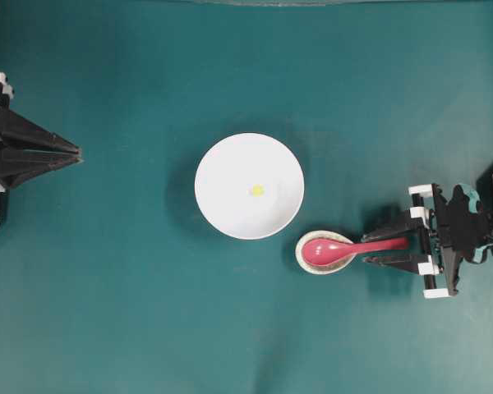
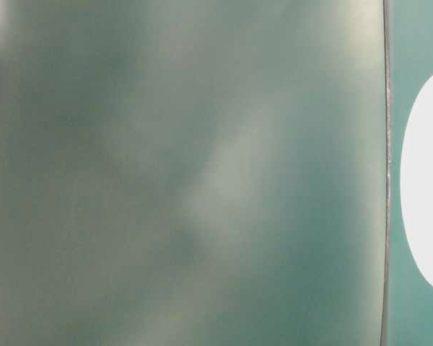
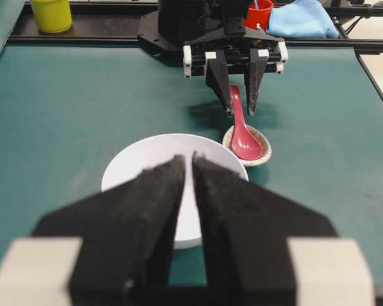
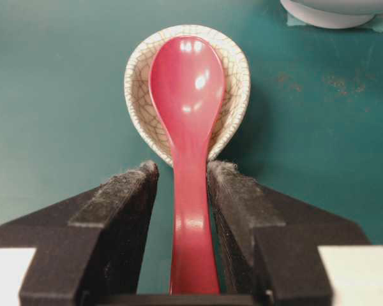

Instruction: Scoop the yellow hexagonal prism block from the bowl with a spoon using the right arm.

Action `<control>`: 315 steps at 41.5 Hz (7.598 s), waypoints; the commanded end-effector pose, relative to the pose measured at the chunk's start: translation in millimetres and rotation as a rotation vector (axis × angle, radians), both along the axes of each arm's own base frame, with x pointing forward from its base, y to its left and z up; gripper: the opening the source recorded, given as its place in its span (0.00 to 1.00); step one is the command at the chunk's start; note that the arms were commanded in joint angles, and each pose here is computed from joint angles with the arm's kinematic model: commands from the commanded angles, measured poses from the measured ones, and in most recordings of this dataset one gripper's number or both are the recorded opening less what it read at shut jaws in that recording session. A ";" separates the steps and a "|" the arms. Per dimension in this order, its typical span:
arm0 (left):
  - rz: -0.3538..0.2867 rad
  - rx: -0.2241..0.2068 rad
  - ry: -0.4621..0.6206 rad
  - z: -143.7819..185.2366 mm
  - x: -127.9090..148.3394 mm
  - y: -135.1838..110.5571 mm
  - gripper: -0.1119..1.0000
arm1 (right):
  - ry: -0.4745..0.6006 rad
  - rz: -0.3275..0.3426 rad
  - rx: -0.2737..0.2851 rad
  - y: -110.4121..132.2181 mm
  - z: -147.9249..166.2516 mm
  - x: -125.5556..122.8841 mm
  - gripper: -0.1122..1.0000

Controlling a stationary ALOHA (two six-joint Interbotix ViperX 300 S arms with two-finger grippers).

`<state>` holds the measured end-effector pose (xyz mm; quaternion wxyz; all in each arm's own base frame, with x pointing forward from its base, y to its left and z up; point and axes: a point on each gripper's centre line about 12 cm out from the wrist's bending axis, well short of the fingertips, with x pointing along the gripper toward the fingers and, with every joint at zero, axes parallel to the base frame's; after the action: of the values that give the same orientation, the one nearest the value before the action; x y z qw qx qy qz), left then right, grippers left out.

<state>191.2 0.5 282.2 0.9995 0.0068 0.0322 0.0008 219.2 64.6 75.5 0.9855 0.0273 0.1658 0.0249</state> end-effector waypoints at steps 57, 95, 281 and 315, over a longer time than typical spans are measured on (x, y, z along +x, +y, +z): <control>0.000 0.003 -0.017 8.0 2.9 0.0 0.22 | -0.016 -0.024 0.007 -1.9 3.3 3.2 0.33; 0.000 0.003 -0.029 9.9 1.9 0.0 0.22 | -0.154 -0.065 0.016 -28.0 124.9 37.3 0.33; 0.066 -0.010 -0.033 7.3 7.9 13.1 0.22 | 0.801 0.004 0.034 -107.0 134.5 161.9 0.33; 0.066 -0.013 -0.034 7.6 7.7 13.1 0.22 | 0.760 0.001 0.020 -106.2 125.6 172.5 0.33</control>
<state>196.8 12.8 280.0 0.9990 -0.0011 0.0299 0.0323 385.1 -41.6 186.7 0.8390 0.0485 0.5417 0.0155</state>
